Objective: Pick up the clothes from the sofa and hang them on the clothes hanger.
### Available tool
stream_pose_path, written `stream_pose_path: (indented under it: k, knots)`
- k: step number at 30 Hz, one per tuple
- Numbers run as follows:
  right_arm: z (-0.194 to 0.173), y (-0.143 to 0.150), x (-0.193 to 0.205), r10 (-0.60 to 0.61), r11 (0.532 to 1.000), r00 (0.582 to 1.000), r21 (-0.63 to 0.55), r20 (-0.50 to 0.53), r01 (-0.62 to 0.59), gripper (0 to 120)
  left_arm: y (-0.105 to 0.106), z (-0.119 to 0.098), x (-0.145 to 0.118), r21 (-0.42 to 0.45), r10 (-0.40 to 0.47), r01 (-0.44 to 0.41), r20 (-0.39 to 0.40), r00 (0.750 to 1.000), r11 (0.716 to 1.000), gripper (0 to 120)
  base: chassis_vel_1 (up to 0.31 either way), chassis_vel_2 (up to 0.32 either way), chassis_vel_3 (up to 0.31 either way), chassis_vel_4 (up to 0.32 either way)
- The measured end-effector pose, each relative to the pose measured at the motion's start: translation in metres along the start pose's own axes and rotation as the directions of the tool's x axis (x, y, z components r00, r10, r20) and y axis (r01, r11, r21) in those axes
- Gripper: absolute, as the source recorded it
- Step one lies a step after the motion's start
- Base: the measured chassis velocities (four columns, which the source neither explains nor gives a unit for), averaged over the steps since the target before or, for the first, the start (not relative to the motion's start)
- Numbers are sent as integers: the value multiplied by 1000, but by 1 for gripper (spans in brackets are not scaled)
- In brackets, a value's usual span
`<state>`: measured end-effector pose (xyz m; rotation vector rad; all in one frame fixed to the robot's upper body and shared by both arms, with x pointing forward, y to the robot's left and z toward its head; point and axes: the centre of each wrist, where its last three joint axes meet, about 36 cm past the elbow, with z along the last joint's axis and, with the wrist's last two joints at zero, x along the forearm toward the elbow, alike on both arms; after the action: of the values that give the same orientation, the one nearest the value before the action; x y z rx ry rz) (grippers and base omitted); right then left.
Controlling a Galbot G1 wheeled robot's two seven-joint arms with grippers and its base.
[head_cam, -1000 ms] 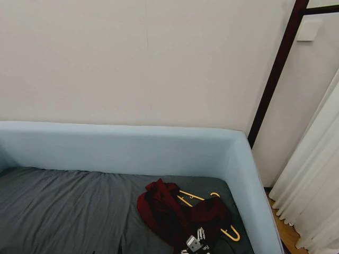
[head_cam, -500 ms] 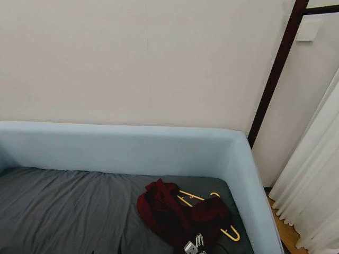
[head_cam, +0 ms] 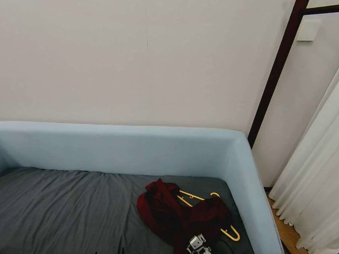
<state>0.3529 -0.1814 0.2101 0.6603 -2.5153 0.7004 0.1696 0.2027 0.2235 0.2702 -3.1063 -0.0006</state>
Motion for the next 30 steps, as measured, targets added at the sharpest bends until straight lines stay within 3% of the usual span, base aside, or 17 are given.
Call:
stream_pose_path:
  k: [1, 5, 9, 21, 30]
  knots:
    - [0, 0, 0, 0, 1000, 1000, 0, 0, 0, 33, 0, 0, 0, 0, 0, 0, 0, 1000, 1000, 100, 0, 0, 0, 0]
    - [-2, -8, 3, 28, 1000, 999, -12, -23, -28, 13, 1, -3, -1, 2, 0, 0, 13, 1000, 1000, 100, 0, 0, 0, 0]
    - [-7, -12, 8, 29, 999, 999, -45, -26, -30, 1, 2, -3, -2, -1, 1, -1, 14, 1000, 1000, 100, 0, 0, 0, 0]
    - [-27, -52, 29, 87, 996, 993, -31, 76, -85, 0, 16, -5, -15, -34, 14, -13, 33, 999, 999, 100, 0, 0, 0, 0]
    - [-55, -109, 66, 121, 987, 959, 75, 258, -144, 0, 54, -42, -74, -130, 138, -122, 118, 983, 984, 100, 0, 0, 0, 0]
